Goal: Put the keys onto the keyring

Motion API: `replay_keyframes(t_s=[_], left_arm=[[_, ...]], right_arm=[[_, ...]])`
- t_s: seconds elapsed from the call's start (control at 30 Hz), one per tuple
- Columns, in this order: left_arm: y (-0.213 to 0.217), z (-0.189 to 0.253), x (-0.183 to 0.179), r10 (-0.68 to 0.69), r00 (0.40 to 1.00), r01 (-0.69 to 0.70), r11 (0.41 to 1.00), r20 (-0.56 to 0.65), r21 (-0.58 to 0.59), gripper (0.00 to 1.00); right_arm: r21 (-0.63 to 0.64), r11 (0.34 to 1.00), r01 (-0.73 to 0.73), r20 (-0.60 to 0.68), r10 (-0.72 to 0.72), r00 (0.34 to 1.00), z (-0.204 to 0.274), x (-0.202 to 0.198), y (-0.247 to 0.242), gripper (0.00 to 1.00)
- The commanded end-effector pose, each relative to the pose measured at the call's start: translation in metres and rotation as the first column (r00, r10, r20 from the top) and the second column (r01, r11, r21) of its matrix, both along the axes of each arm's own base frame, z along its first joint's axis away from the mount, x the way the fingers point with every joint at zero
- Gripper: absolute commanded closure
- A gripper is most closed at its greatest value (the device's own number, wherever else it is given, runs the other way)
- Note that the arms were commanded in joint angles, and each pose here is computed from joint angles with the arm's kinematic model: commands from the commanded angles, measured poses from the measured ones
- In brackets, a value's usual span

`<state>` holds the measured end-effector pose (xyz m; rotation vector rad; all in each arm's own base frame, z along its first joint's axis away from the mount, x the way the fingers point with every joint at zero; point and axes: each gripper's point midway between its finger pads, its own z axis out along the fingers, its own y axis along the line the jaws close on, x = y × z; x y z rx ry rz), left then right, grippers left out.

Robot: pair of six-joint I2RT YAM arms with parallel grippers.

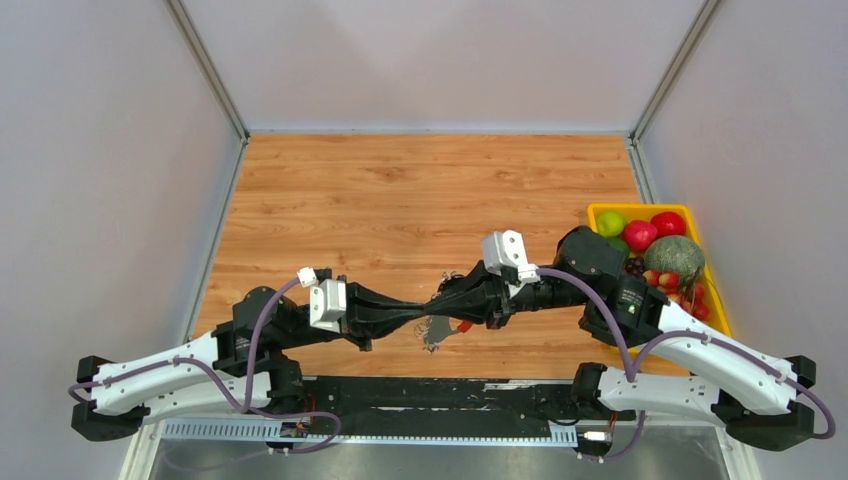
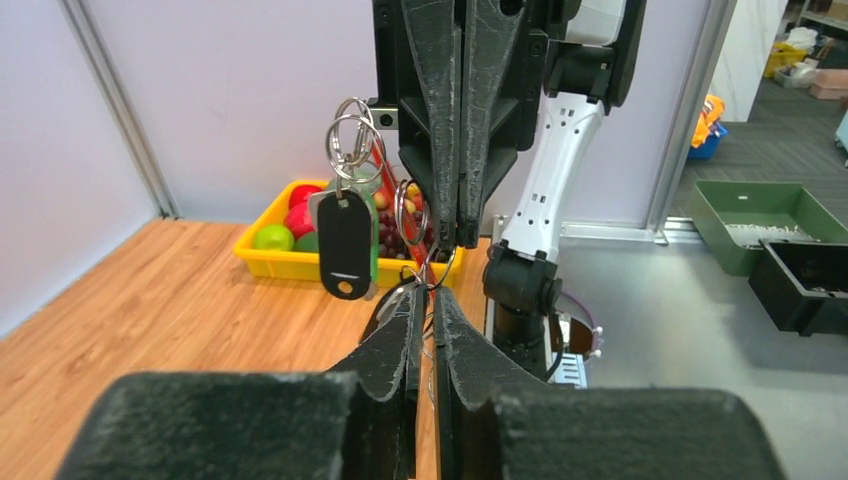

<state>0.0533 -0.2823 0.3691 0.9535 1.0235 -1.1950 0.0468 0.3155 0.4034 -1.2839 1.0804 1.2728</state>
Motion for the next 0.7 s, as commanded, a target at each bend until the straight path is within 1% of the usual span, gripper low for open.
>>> replay_keyframes(t_s=[0.0,0.07,0.13,0.33,0.47,0.57,0.67], left_arm=[[0.004,0.03,0.001,0.013,0.999,-0.011,0.997,0.032,-0.075,0.93],[0.003,0.03,0.002,0.02,0.999,-0.018,0.997,0.028,-0.073,0.99],[0.002,0.03,0.004,0.026,0.999,-0.024,0.997,0.023,-0.072,1.0],[0.002,0.03,0.006,0.039,0.999,-0.037,0.996,0.017,-0.086,1.0],[0.002,0.026,0.009,0.052,0.999,-0.051,0.996,0.009,-0.075,1.0],[0.003,0.02,0.013,0.076,0.997,-0.077,0.995,-0.01,-0.059,1.0],[0.005,0.011,0.02,0.112,0.993,-0.113,0.993,-0.038,-0.04,1.0]], right_arm=[[0.038,0.999,-0.012,0.032,0.011,0.999,0.015,-0.003,0.002,1.0],[0.033,0.999,-0.011,0.031,0.01,0.999,0.013,-0.003,0.002,1.0],[0.027,1.0,-0.013,0.029,0.012,0.999,0.011,-0.004,0.002,1.0],[0.019,1.0,0.0,0.026,0.0,1.0,0.006,-0.003,0.001,1.0],[0.019,0.999,0.03,0.021,-0.03,0.999,0.005,-0.001,-0.005,1.0],[0.012,0.997,0.071,0.0,-0.071,0.997,0.001,0.004,-0.009,1.0],[-0.028,0.991,0.131,-0.043,-0.132,0.99,-0.01,0.013,-0.01,1.0]])
